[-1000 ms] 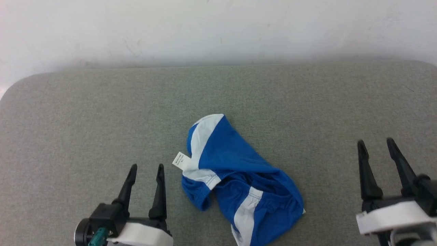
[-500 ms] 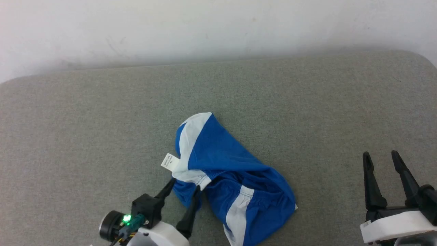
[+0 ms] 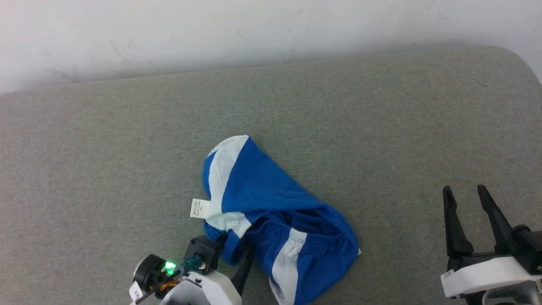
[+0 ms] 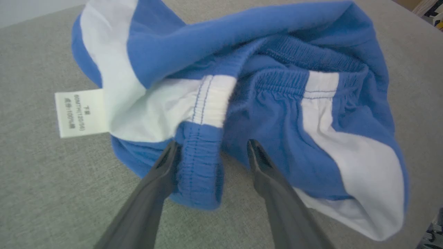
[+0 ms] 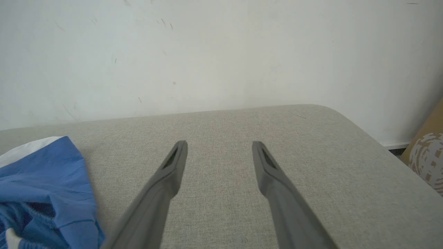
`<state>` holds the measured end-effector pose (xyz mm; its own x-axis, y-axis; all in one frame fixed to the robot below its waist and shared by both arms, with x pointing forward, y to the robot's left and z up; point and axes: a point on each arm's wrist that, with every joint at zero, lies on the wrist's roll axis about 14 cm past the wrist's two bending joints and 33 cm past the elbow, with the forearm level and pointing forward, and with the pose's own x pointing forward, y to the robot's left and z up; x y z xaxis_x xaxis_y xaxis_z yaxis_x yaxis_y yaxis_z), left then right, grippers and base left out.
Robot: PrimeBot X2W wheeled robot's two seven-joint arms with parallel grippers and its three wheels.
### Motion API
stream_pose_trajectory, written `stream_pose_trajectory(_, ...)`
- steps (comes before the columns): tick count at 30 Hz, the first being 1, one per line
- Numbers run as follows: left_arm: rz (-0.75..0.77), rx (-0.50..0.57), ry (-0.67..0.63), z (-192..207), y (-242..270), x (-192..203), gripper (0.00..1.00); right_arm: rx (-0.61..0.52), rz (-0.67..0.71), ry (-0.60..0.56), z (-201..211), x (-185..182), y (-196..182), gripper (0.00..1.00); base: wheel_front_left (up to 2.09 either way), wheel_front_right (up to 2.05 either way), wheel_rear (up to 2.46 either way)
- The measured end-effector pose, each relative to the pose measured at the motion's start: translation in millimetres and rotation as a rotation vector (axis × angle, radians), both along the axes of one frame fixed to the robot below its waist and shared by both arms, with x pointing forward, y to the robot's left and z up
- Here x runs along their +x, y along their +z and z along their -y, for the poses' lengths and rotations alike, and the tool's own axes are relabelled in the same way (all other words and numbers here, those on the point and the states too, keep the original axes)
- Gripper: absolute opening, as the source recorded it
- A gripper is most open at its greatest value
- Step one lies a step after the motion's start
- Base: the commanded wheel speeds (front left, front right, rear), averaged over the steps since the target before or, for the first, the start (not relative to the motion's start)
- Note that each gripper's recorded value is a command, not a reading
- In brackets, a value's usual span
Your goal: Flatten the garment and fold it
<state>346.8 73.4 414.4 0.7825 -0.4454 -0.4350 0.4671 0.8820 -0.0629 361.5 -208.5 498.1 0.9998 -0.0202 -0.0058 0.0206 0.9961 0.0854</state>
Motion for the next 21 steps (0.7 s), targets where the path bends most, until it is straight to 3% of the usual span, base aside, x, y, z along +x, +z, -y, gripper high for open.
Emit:
stream_pose_trajectory(2, 0.035, 0.012, -0.009, 0, 5, 6, 1.0, 0.001, -0.001, -0.004, 1, 0, 0, 1.0, 0.0, 0.0, 0.0)
stream_pose_trajectory(3, 0.061, 0.024, -0.012, -1, 9, 11, 0.72, 0.001, -0.001, -0.005, 1, 0, -1, 1.0, 0.0, 0.0, 0.0)
stream_pose_trajectory(4, 0.088, 0.031, -0.013, -2, 13, 15, 0.24, 0.001, -0.001, -0.005, 2, -1, -1, 1.0, 0.0, 0.0, 0.0)
stream_pose_trajectory(5, 0.119, 0.033, -0.005, -4, 19, 20, 0.0, 0.002, -0.002, -0.005, 1, -1, -1, 1.0, 0.0, 0.0, 0.0)
stream_pose_trajectory(13, 0.35, -0.019, -0.055, 14, 86, 53, 0.0, 0.011, 0.016, -0.006, 2, -1, 3, 1.0, 0.0, 0.0, 0.0)
stream_pose_trajectory(21, 0.59, -0.097, -0.249, 76, 180, 73, 0.0, 0.01, 0.018, -0.022, 6, -2, 2, 1.0, 0.0, 0.0, 0.0)
